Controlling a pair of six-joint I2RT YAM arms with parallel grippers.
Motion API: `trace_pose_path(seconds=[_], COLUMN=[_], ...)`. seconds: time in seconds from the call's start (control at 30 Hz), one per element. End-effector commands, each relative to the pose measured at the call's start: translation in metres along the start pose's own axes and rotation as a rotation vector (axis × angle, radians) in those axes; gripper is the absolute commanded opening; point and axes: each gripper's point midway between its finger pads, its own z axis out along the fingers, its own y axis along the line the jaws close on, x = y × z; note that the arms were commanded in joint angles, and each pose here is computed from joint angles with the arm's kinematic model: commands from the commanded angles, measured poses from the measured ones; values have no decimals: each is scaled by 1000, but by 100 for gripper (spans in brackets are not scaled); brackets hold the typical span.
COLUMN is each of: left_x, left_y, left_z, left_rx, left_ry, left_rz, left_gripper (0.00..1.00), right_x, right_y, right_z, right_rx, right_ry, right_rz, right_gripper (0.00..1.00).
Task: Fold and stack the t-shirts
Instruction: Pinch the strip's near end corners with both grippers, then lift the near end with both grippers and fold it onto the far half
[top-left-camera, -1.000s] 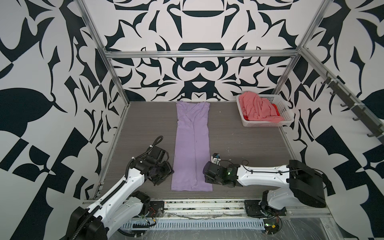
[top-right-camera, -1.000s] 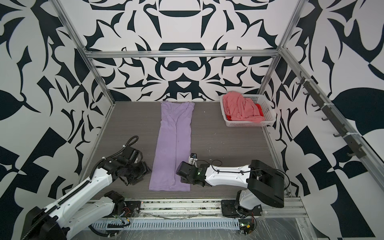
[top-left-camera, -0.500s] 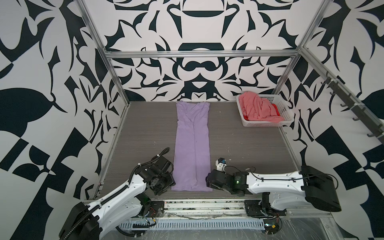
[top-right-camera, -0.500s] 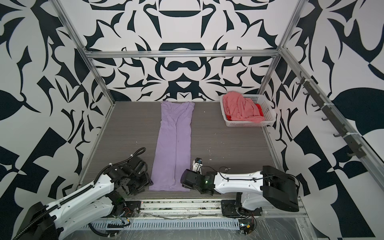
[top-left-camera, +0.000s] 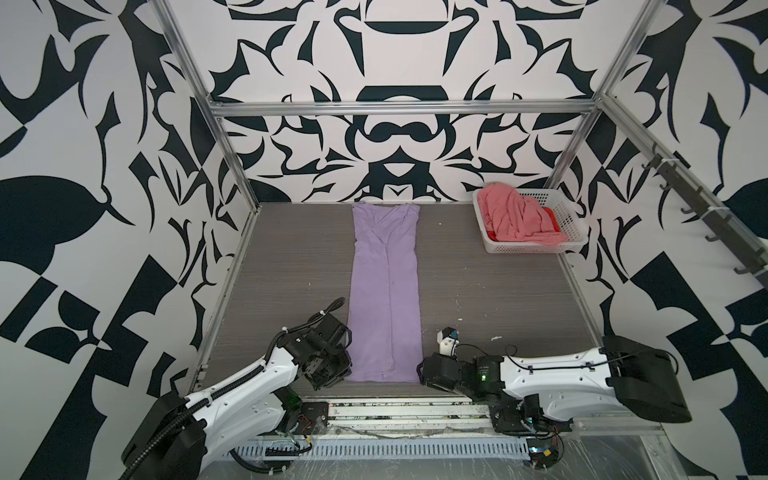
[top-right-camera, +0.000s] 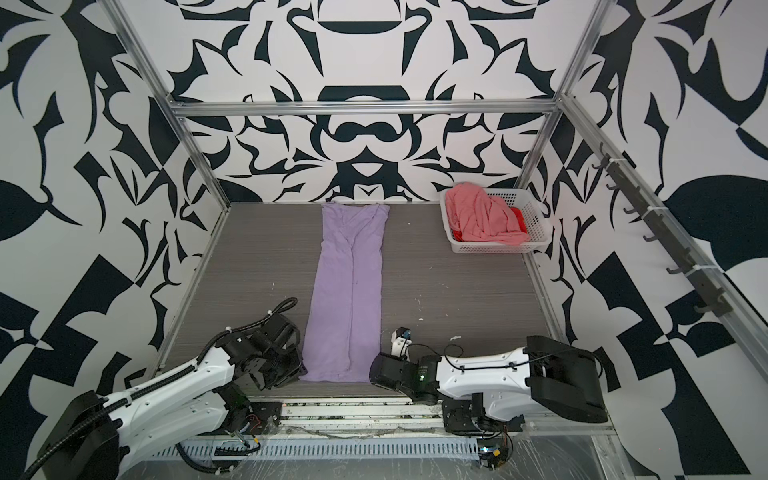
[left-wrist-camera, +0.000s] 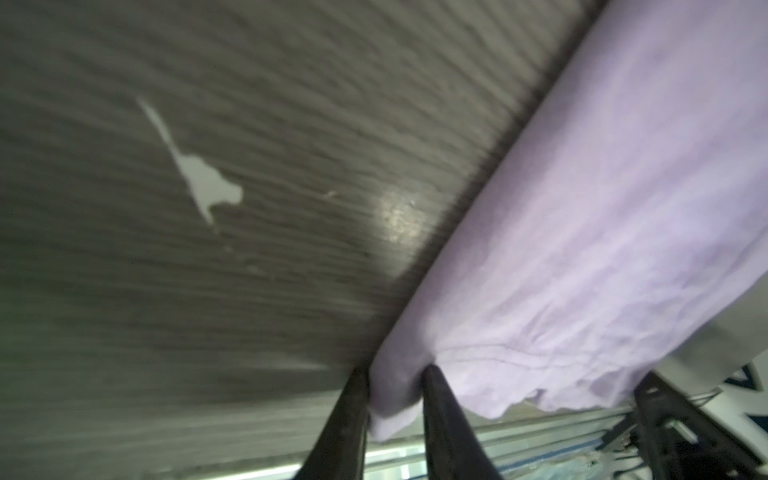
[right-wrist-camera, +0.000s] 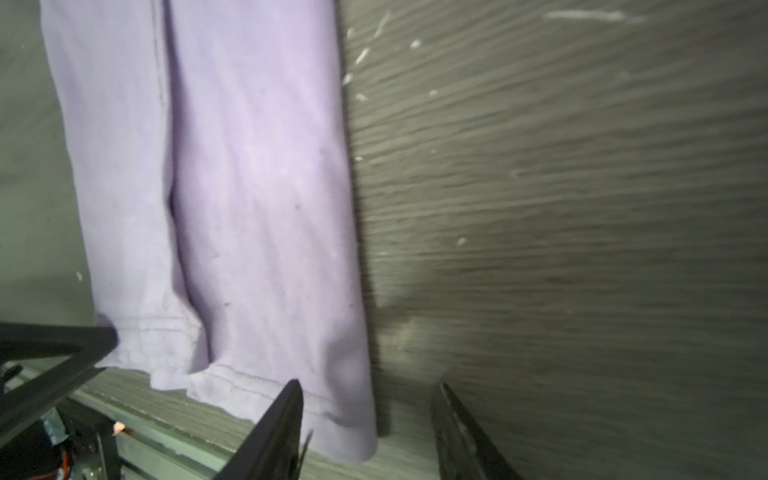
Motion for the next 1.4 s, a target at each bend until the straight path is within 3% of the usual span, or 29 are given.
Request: trace_pose_path(seconds=[0.0, 0.17, 0.33, 0.4, 0.47, 0.63, 0.7, 0.87, 0.9, 0.97, 1.03, 1.37], left_x=[2, 0, 1, 1, 1, 2, 3, 4, 4, 4, 4, 5], left_y=[14, 9, 6, 5, 4, 3, 2, 3, 4, 3, 3, 0], left_z=[6, 4, 2, 1, 1, 0, 0, -5, -7, -9, -11, -10], left_rx=[-41, -19, 4, 10, 12, 20, 26, 28, 28, 33, 38, 36], left_ry=[0, -9, -10, -8, -8, -5, -3, -6, -8, -14, -18, -6], left_rz=[-15, -7, 2, 5, 7, 17, 19, 27, 28, 31, 35, 57], left_gripper=[14, 0, 0, 0, 0, 0, 0, 0, 0, 0, 0, 0], right_x=[5, 11, 17, 17, 17, 17, 15, 9, 7, 6, 4, 6], right_y=[-3, 3, 7, 6, 2, 3, 1, 0, -2, -4, -4, 1], right_z=[6, 14, 21, 21, 20, 20, 17, 7, 4, 2, 1, 5], right_rx=[-6, -32, -18, 8, 50, 85, 101, 99, 99, 87, 53, -42], right_ry=[8, 34, 57, 58, 60, 58, 46, 21, 17, 9, -1, 2], right_rz=[22, 29, 18, 14, 2, -9, -8, -6, -5, -2, 14, 62], right_gripper=[46, 41, 40, 46, 46, 9, 4, 9, 12, 30, 36, 35])
